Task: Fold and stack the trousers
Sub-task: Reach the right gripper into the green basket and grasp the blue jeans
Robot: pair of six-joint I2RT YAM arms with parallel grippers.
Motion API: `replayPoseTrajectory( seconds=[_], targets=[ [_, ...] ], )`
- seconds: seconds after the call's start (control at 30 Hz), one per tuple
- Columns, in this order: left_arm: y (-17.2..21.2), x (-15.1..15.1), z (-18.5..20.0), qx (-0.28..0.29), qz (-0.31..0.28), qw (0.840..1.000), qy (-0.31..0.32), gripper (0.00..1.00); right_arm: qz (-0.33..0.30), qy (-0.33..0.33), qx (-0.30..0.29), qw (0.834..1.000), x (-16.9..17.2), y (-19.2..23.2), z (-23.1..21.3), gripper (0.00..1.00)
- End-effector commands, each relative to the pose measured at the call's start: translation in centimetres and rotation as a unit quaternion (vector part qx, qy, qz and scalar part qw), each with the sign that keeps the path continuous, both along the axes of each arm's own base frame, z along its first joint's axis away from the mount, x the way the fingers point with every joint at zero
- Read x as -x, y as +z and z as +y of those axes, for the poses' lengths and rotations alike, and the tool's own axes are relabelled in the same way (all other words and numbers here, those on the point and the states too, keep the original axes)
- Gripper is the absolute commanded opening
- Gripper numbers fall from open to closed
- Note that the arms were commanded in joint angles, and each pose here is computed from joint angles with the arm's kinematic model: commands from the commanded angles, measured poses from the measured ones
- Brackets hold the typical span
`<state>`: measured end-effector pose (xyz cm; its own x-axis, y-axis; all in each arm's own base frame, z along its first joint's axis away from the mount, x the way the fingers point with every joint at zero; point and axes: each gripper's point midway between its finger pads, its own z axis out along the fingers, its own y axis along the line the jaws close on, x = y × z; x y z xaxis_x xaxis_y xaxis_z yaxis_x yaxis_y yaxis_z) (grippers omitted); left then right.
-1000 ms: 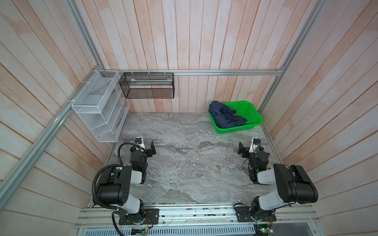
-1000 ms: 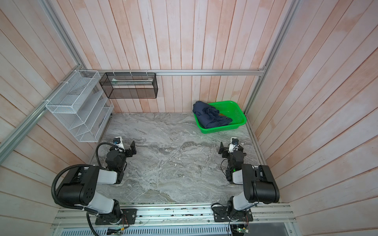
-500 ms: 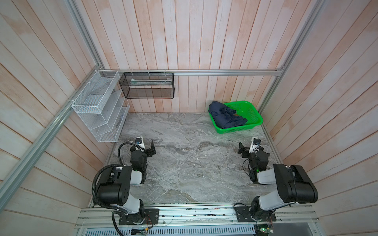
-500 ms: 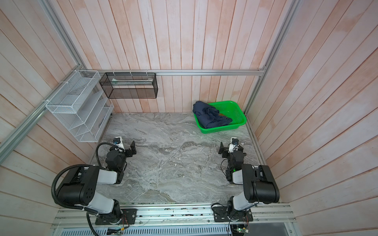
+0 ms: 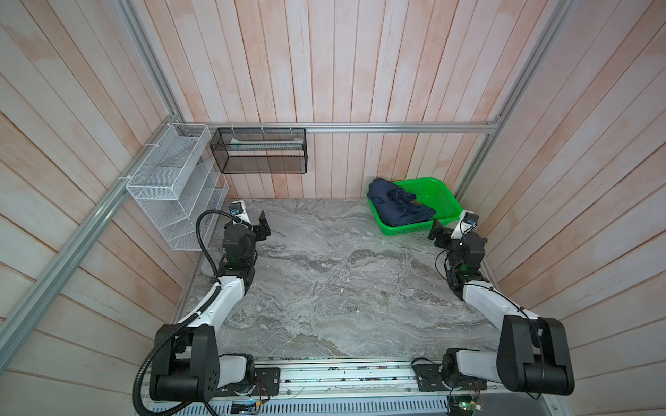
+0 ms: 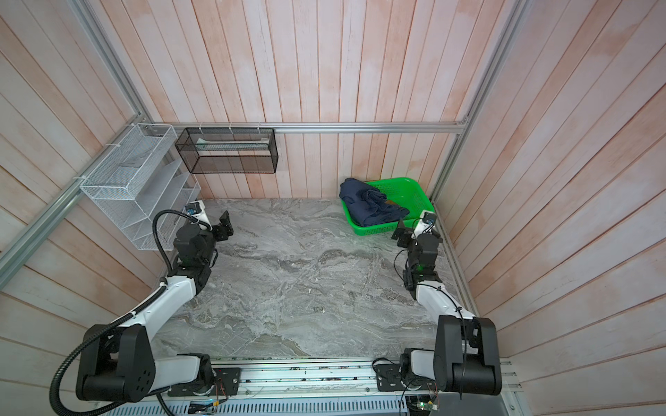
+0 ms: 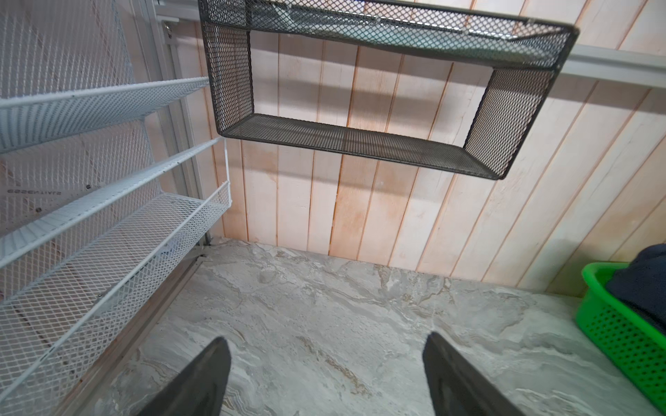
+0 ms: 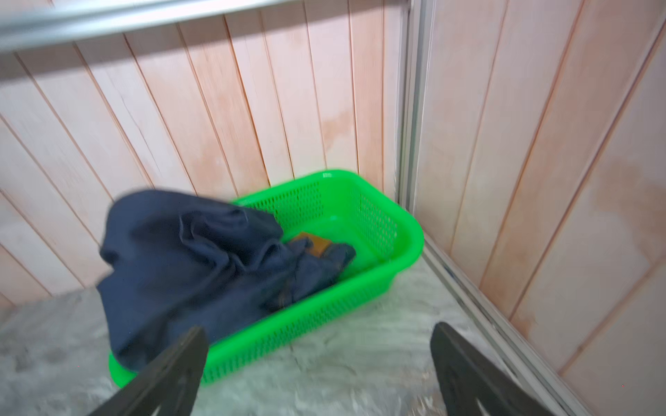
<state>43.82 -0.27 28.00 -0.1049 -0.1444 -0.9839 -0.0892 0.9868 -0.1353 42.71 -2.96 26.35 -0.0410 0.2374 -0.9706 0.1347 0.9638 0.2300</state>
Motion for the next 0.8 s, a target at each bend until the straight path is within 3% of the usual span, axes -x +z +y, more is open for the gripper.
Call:
replayPoseTrajectory(
  seconds=[0.0, 0.3, 0.47, 0.67, 0.77],
  targets=[
    [-3.3, 0.7, -1.6, 0.048, 0.107, 0.993, -0.017, 0.85, 0.114, 0.006, -0.087, 0.99, -0.1, -4.5, 0.9, 0.97],
    [-5.2, 1.8, -7.3, 0.117, 0.195, 0.968, -0.106, 0.85, 0.18, 0.132, -0.166, 0.96, -6.7, -3.0, 9.4, 0.95],
    [-6.6, 2.9, -9.3, 0.138, 0.223, 0.956, -0.133, 0.85, 0.218, 0.157, -0.209, 0.941, -9.9, -5.9, 12.3, 0.95],
    [-6.9, 3.9, -9.8, 0.129, 0.235, 0.953, -0.142, 0.86, 0.238, 0.17, -0.253, 0.922, -12.8, -8.8, 14.2, 0.95],
    [-6.4, 4.4, -9.8, 0.133, 0.23, 0.953, -0.144, 0.86, 0.236, 0.187, -0.271, 0.914, -14.4, -9.4, 15.2, 0.9]
  ],
)
